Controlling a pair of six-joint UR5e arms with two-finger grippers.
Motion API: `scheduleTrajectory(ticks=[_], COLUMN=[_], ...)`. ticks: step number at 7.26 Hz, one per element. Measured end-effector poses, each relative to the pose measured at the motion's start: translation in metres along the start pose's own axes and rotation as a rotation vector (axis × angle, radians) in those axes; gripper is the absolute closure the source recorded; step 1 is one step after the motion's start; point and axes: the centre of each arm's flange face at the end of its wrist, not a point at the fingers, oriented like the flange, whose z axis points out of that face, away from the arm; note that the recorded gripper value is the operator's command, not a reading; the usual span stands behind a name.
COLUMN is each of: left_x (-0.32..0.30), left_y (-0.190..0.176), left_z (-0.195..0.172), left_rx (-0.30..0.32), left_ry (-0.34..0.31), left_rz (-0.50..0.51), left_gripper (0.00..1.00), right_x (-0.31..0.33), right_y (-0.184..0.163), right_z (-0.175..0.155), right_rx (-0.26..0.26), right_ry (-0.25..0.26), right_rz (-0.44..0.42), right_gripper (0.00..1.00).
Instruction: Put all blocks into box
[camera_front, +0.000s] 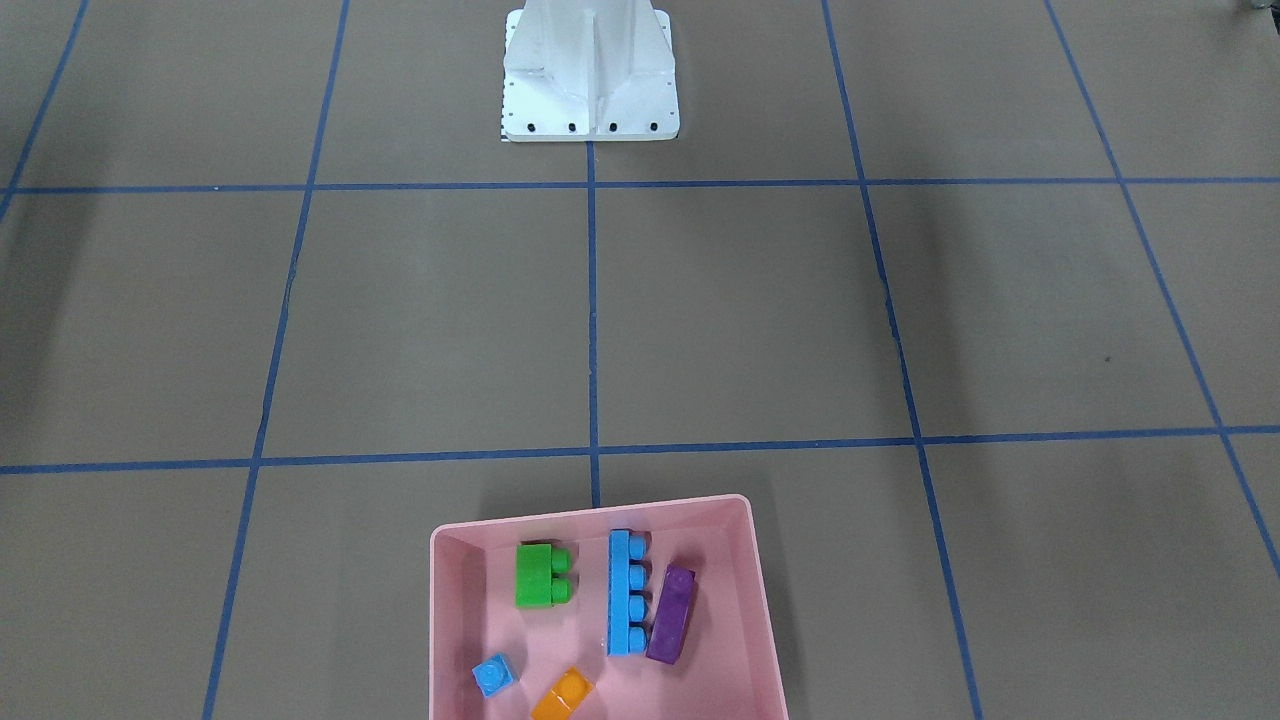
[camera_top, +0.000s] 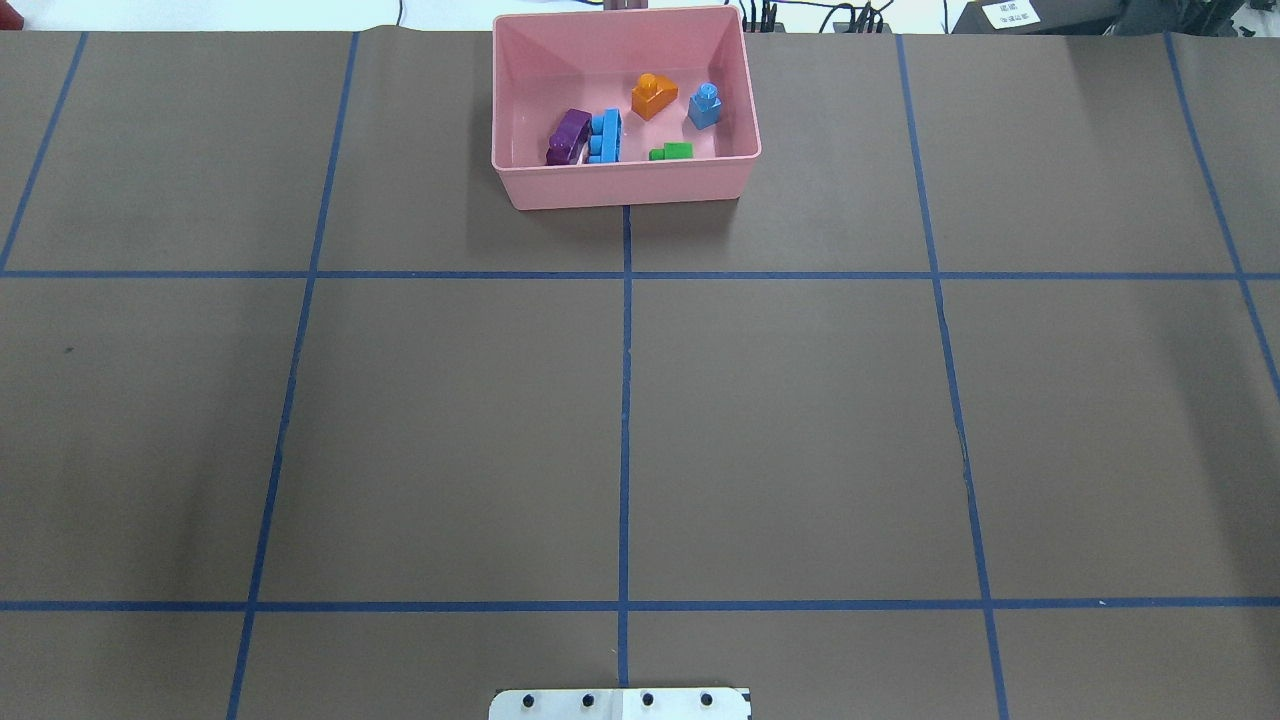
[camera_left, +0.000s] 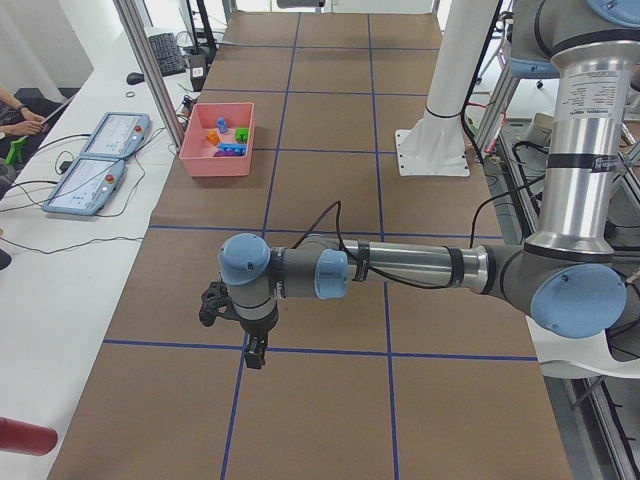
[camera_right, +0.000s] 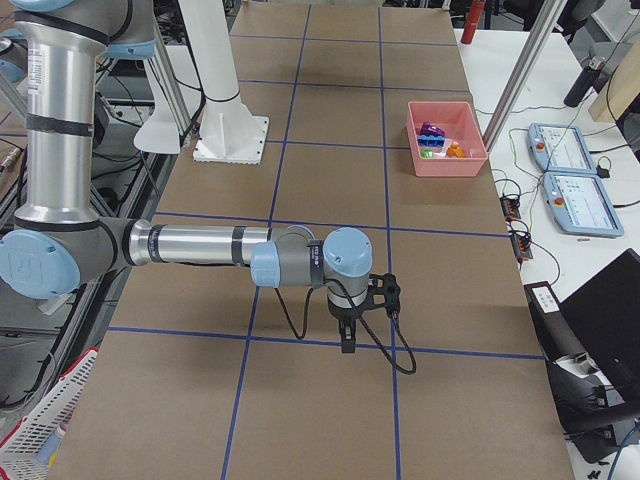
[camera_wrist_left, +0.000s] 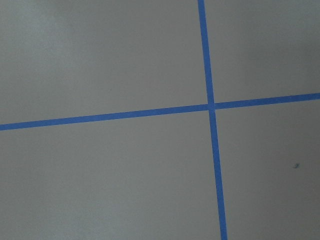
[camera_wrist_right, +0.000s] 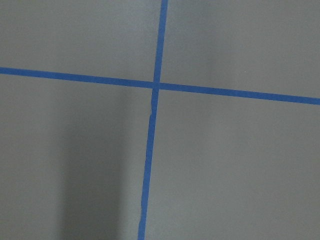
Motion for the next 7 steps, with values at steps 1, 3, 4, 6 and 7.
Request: scheduleTrajectory(ticks=[1,3,4,6,7], left_x=[0.0003,0.0012,0.0016,0.0020,0.0016], left_y=[-0.0002,-0.0004,-0.0007,-0.0010,-0.0009], left_z=[-0.0003,-0.0015,-0.0018,-0.0020,-0.0012], left_rx=[0.001,0.004,0.005,0.006,0.004], left_ry=[0.001,0.006,0.007,0.007,0.007], left_rz=[0.001,0.001,0.002,0.002,0.001], left_gripper=[0.00,0.00,0.00,0.00,0.00], right_x=[-0.0034,-0.0084,-0.0091,-0.0099,-0.0101], right_y=[-0.0009,-0.0025,-0.0030,-0.0044,-0.0047], right_z=[-0.0005,-0.0022,-0.0027,-0.0035,-0.0036], right_rx=[0.002,0.007,0.008,0.010,0.011], right_ry=[-0.030,-0.067,-0.070,-0.071,-0.071], right_rz=[0.002,0.001,-0.001,0.001,0.001], right_gripper=[0.00,0.00,0.00,0.00,0.00])
